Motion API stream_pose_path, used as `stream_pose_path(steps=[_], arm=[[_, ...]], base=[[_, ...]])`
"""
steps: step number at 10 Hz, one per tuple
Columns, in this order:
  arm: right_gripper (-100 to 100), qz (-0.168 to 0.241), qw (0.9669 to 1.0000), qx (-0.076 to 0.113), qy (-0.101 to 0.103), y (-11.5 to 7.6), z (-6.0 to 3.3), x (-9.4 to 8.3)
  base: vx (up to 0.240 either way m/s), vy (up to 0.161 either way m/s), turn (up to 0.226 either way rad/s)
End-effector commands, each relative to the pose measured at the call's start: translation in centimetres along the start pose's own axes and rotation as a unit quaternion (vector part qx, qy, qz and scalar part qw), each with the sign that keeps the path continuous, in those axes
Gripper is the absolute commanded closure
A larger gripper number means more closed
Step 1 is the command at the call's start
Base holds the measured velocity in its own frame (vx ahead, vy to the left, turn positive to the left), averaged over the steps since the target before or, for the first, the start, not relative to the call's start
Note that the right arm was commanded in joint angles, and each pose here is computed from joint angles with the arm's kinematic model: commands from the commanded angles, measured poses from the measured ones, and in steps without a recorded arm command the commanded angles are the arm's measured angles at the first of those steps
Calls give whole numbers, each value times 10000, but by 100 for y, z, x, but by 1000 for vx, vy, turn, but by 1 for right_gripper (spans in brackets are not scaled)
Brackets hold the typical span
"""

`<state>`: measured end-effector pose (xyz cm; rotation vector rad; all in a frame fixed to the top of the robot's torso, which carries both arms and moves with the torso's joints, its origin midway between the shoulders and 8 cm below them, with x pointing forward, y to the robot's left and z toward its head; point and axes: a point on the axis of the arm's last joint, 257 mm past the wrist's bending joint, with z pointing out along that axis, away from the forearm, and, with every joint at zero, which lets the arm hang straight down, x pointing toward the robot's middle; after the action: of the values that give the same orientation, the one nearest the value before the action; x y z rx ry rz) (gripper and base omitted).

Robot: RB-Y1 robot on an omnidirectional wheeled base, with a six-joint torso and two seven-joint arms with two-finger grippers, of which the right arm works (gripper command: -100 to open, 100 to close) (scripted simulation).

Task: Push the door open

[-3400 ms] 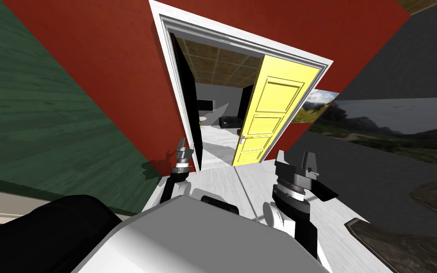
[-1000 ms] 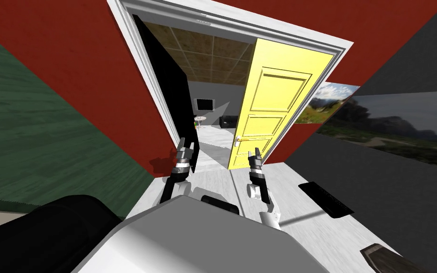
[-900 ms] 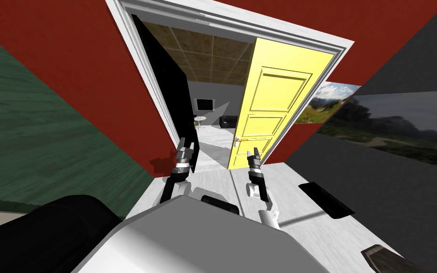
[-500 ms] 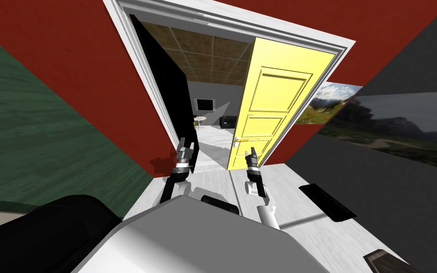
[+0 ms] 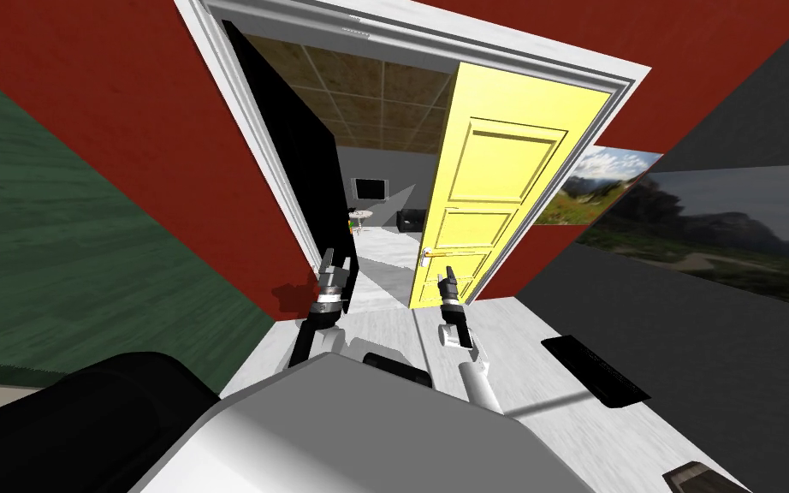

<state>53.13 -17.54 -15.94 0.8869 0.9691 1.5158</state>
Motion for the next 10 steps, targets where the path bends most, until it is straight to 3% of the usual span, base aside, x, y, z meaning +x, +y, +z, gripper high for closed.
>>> stream_pose_path(steps=[1, 2, 4, 5, 6, 7, 8, 9, 10], arm=[[-100, 13, 9999, 119, 63, -116, 62, 44], [-100, 12, 9998, 173, 58, -165, 43, 39], [-100, 32, 9993, 324, 168, -312, 160, 135], [-100, 29, 9989, 434, 157, -411, 118, 124], [-100, 35, 9986, 479, 215, -453, 186, 175], [-100, 32, 9982, 565, 206, -529, 151, 166], [-100, 38, 9977, 628, 258, -585, 205, 214], [-100, 36, 9973, 687, 252, -637, 180, 207], [-100, 38, 9966, 770, 302, -708, 224, 253]], base=[[39, -49, 22], [31, -44, 15], [59, -75, 28], [57, -65, 21], [41, -55, 15], [29, -53, 11], [42, -52, 19], [40, -51, 14], [44, -59, 19]])
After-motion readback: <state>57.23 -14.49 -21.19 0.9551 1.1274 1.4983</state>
